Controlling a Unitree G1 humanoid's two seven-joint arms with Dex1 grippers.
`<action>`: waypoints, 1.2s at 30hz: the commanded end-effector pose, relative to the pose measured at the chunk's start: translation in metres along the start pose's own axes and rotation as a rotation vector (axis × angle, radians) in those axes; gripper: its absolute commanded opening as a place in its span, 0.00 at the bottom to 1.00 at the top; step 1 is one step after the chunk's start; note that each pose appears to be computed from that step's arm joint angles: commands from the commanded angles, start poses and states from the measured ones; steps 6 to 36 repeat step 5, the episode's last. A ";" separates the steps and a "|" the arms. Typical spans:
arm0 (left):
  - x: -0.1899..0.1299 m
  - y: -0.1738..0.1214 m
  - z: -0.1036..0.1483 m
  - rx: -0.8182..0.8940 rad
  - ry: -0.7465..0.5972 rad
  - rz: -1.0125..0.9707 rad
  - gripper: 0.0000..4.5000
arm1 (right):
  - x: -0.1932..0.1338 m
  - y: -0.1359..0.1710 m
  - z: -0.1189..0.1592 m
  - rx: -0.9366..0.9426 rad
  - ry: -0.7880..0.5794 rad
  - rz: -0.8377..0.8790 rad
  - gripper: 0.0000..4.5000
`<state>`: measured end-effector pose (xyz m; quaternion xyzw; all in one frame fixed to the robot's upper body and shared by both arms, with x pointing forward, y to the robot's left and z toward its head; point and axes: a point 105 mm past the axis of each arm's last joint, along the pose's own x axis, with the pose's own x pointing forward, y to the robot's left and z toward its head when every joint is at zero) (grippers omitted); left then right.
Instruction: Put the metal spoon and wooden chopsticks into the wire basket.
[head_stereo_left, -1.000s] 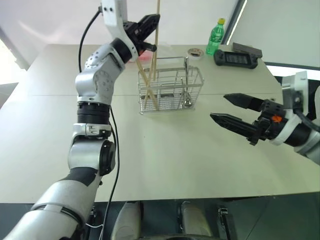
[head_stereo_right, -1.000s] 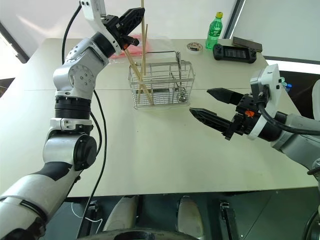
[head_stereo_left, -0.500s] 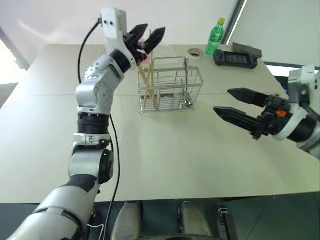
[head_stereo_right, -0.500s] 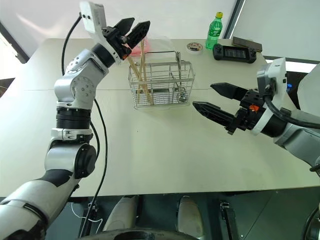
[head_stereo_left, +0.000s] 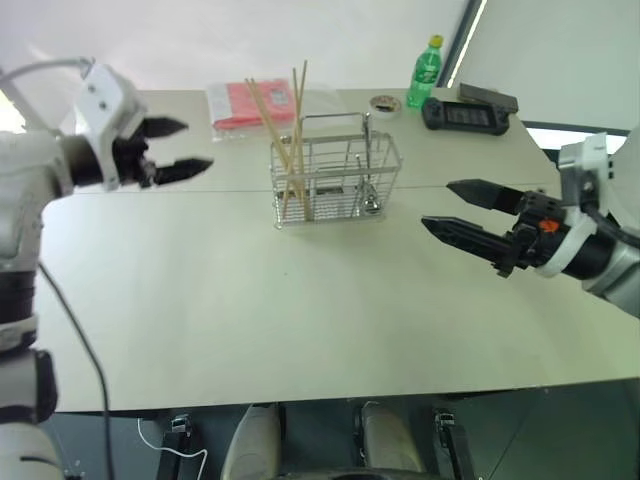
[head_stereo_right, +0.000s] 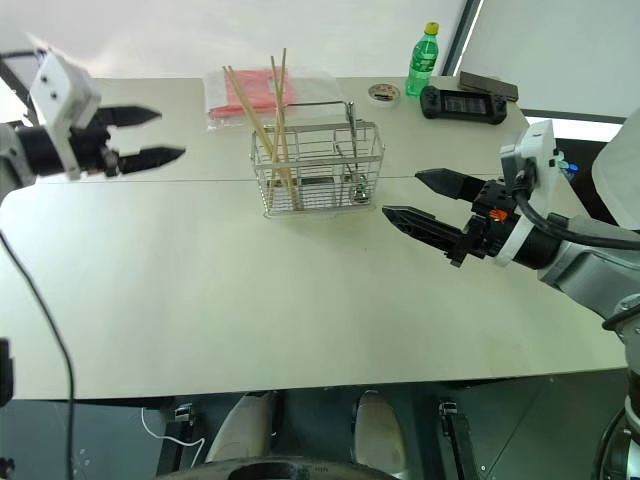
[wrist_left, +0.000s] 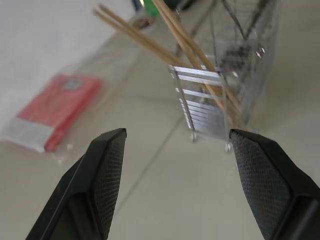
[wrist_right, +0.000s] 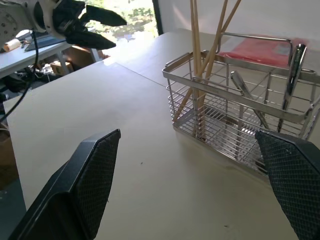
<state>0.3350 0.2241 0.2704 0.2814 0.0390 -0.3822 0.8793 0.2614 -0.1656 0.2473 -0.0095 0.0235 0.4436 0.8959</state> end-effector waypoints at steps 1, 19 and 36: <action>-0.011 -0.007 0.015 0.100 0.000 -0.013 0.77 | 0.002 -0.005 0.009 -0.036 -0.044 0.009 1.00; -0.013 -0.009 0.016 0.094 0.002 0.020 0.77 | 0.008 -0.011 0.007 -0.040 -0.049 0.010 1.00; -0.013 -0.009 0.016 0.094 0.002 0.020 0.77 | 0.008 -0.011 0.007 -0.040 -0.049 0.010 1.00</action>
